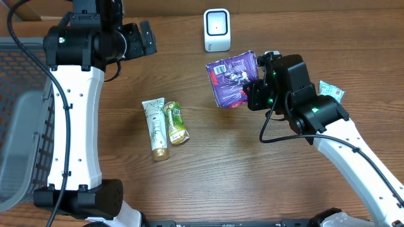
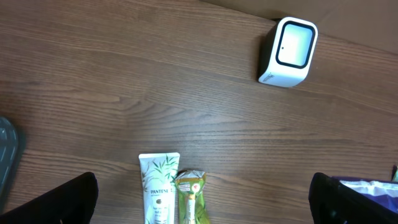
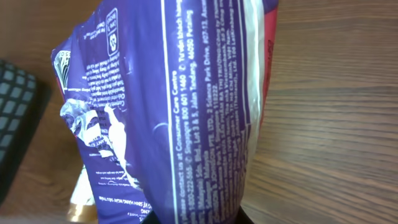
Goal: Scan the item barcode
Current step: 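Carry the purple box up to the white scanner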
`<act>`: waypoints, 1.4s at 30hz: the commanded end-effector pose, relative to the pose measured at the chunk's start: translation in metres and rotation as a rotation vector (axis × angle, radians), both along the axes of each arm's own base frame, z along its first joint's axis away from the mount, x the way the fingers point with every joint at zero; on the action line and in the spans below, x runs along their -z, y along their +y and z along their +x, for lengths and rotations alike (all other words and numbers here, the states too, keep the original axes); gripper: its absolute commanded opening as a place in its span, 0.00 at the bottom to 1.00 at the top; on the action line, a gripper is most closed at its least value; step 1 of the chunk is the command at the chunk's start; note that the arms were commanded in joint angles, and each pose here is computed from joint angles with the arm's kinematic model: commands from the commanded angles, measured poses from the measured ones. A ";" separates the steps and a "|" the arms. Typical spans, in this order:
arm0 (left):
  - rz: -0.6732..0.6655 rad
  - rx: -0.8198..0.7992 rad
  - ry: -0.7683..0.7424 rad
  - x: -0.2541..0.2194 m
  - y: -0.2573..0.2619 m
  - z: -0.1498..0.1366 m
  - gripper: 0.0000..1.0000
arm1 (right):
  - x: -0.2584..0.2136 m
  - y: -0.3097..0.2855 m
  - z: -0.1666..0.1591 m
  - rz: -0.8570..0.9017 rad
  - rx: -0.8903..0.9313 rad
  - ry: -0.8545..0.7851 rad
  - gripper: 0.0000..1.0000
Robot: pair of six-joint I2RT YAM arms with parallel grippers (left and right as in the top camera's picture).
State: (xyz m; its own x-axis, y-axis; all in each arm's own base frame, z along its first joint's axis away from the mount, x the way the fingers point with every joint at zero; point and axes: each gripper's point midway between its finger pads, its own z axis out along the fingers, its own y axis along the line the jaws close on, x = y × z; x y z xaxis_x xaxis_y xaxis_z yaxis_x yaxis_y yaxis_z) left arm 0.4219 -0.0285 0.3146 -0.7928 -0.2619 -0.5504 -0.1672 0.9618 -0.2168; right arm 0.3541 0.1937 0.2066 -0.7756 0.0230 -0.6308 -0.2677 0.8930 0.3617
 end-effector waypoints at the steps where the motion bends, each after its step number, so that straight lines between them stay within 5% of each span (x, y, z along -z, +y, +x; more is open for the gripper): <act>1: 0.005 0.026 -0.010 -0.003 -0.004 0.001 1.00 | -0.023 -0.004 0.007 0.002 0.037 -0.072 0.04; 10: 0.005 0.026 -0.010 -0.003 -0.004 0.001 1.00 | -0.058 -0.022 0.030 -0.064 0.149 -0.166 0.04; 21: 0.005 0.026 -0.010 -0.003 -0.004 0.001 1.00 | -0.143 -0.056 0.131 -0.495 0.361 -0.460 0.04; 32: 0.005 0.026 -0.010 -0.003 -0.004 0.001 1.00 | -0.103 -0.016 0.201 -1.124 0.396 -0.683 0.04; 42: 0.005 0.026 -0.010 -0.003 -0.004 0.001 1.00 | -0.016 0.018 0.234 -1.603 0.053 -0.654 0.04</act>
State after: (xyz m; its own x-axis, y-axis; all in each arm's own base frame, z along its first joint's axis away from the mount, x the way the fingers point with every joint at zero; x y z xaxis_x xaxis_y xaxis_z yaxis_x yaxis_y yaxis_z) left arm 0.4220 -0.0285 0.3147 -0.7926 -0.2619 -0.5507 -0.1671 0.9618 -0.2169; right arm 0.5846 0.2213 0.2322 -0.3606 -0.8237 -0.4376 0.1088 0.4288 -0.8968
